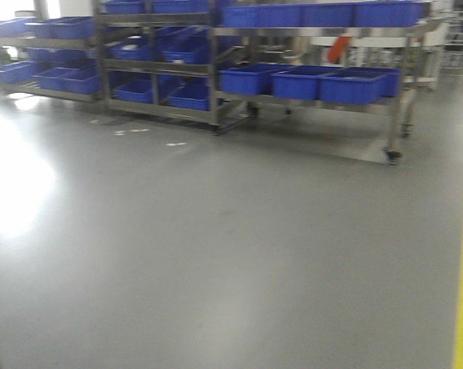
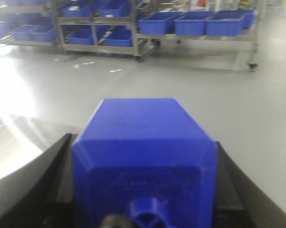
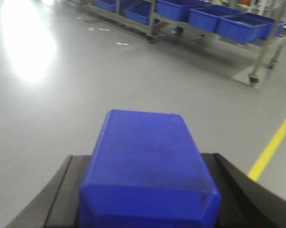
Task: Pick and sort blue part to right shelf
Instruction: 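Drive the base across the floor to the rack of blue bins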
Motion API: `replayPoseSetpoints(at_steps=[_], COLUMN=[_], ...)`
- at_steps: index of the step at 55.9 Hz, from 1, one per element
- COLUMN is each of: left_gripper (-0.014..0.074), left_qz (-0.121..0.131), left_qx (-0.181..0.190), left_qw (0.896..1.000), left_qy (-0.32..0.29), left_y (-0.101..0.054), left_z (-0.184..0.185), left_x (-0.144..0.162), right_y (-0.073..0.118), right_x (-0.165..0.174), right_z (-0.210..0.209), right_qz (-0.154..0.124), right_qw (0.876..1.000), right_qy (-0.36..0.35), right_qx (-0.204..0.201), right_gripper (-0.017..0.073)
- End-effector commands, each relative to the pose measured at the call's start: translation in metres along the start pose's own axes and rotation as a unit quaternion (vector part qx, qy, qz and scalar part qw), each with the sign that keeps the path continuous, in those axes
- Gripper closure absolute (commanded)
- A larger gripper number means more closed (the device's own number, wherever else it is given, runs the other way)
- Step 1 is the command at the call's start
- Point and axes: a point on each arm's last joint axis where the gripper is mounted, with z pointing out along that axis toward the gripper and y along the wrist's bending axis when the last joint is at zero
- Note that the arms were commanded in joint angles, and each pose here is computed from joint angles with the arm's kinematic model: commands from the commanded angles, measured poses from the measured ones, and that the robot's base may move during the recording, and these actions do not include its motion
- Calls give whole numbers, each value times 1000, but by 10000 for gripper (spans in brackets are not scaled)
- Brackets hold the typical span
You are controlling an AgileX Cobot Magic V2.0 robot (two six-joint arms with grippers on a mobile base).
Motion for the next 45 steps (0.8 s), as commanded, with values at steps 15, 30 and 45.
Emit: replayPoseSetpoints(at_steps=[15,30,45], left_gripper=[218,218,218], left_qz=[-3,-3,-3], left_qx=[-2,-2,-2], left_qw=[999,999,999], left_qy=[-52,-52,-52], left_y=[1,1,1], left_z=[-2,-2,-2], left_x=[-17,-17,-17], right_y=[-1,-1,-1], right_x=[-15,-15,-15], right_z=[-3,-3,-3], right_qz=[-7,-7,-7], right_qw=[999,999,999], right_qy=[-50,-50,-50], right_qx=[2,2,2], right_gripper=[350,350,350])
